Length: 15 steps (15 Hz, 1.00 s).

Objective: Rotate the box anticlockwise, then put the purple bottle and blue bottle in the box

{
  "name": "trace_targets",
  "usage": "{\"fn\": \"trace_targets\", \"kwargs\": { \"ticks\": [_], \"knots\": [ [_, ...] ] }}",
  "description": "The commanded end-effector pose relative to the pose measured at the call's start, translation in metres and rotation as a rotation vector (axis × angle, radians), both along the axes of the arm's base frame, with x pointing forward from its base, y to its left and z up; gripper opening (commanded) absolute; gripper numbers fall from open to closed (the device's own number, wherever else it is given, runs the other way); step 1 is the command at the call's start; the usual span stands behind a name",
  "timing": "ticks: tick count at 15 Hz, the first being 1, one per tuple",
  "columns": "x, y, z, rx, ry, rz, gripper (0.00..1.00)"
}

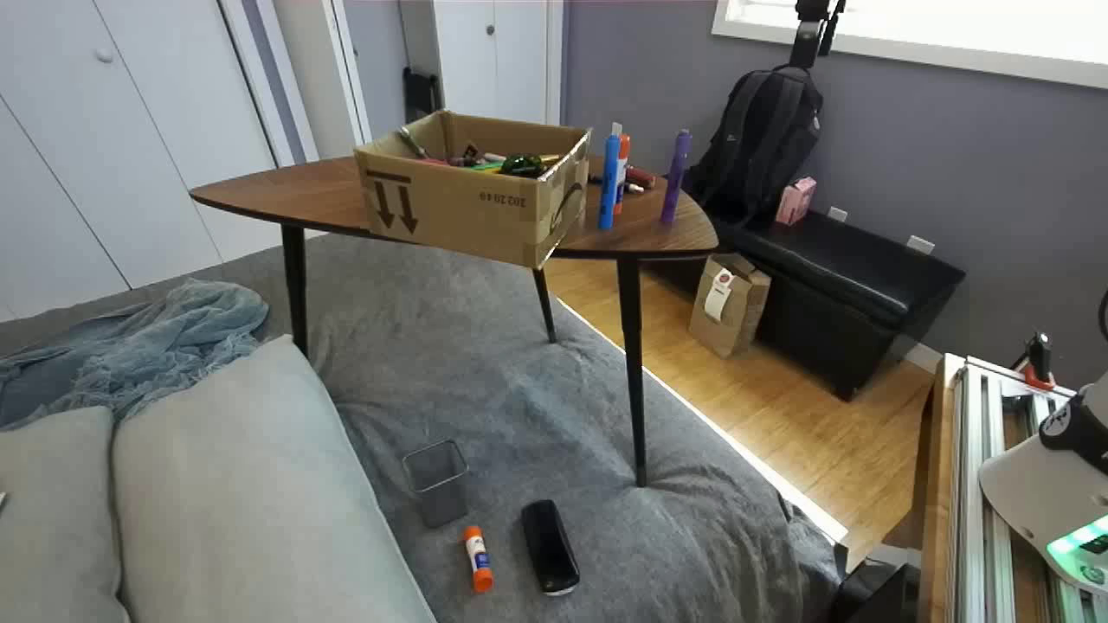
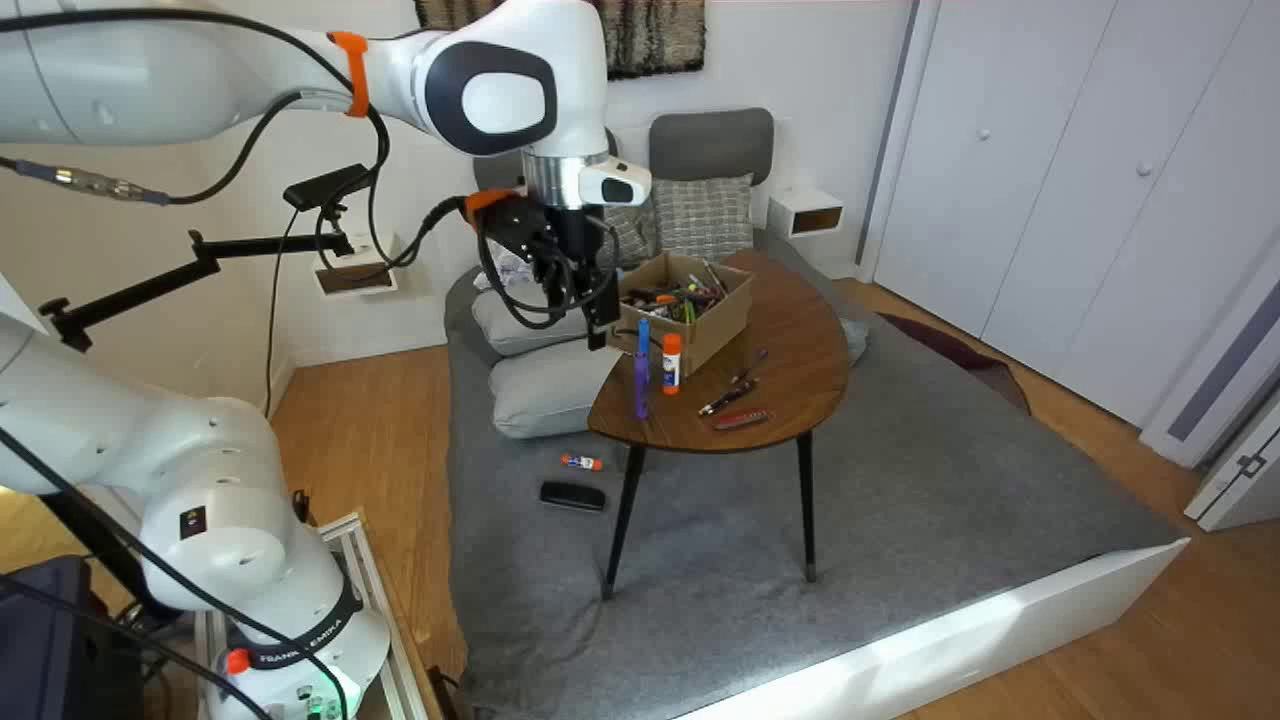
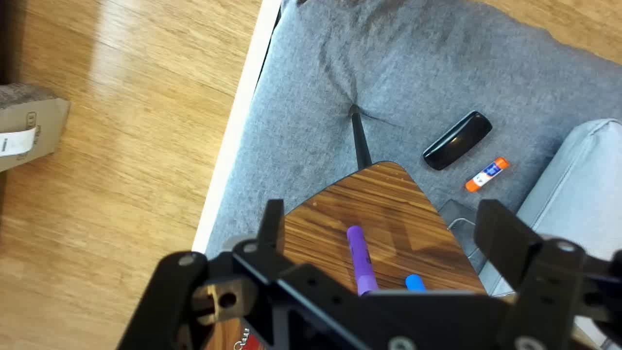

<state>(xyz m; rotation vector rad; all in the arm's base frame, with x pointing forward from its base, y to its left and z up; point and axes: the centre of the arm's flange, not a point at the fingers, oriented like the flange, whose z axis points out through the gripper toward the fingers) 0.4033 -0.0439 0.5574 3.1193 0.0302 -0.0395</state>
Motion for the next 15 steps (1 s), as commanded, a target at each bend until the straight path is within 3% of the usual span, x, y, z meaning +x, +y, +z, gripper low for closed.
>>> {"fn": "trace_targets", "kwargs": {
  "ticks": [1,12,15],
  "knots": [
    [0.000,0.000,0.000,0.000,0.000,0.000,1.00],
    [0.000,0.000,0.000,0.000,0.000,0.000,1.00],
    [0.029,0.006,0.011,-0.022,-0.102,0.007,1.00]
  ]
}}
